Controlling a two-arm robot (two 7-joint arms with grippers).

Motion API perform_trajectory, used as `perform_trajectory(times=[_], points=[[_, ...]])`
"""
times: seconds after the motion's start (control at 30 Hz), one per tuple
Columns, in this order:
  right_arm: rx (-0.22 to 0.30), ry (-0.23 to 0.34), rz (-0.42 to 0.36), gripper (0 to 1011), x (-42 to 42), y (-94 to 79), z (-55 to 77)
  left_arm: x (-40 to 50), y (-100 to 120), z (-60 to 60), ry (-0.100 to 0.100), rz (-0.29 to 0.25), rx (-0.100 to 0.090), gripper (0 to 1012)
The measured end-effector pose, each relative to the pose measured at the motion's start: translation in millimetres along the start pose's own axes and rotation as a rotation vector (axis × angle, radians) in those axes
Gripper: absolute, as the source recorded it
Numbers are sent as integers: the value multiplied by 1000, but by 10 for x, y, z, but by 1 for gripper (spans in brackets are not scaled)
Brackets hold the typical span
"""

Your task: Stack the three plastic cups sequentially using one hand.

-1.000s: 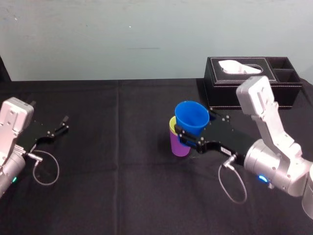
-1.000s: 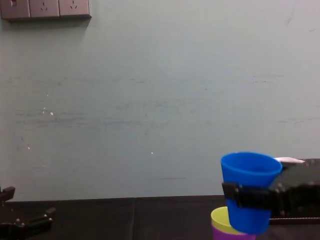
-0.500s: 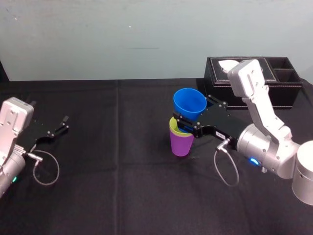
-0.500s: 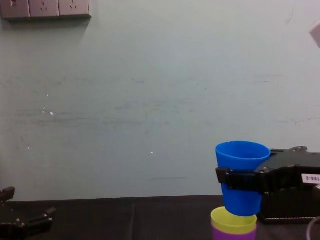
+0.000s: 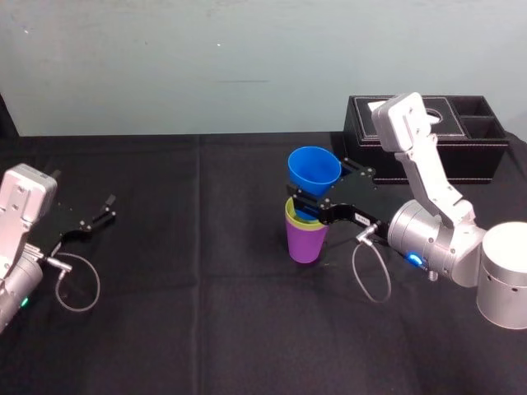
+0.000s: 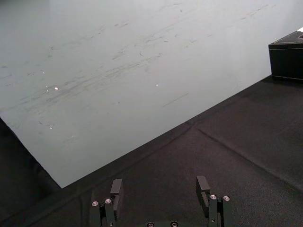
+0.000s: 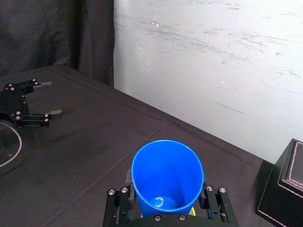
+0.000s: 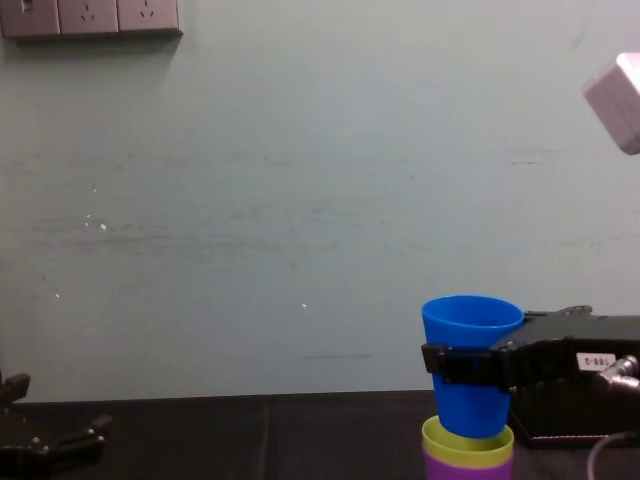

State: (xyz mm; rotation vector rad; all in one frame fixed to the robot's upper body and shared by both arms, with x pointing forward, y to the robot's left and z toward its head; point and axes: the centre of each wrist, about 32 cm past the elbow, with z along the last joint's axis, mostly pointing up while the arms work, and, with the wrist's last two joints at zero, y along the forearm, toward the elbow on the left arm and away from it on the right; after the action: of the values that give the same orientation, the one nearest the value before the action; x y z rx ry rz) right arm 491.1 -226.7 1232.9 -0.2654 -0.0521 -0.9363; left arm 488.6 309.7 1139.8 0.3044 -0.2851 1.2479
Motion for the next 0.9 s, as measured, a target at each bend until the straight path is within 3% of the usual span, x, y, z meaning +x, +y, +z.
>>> perform_trajectory(times=[0.9], points=[[-7,-4,-17,731,32,96,-68,0,0,0,0,0,0,1010]])
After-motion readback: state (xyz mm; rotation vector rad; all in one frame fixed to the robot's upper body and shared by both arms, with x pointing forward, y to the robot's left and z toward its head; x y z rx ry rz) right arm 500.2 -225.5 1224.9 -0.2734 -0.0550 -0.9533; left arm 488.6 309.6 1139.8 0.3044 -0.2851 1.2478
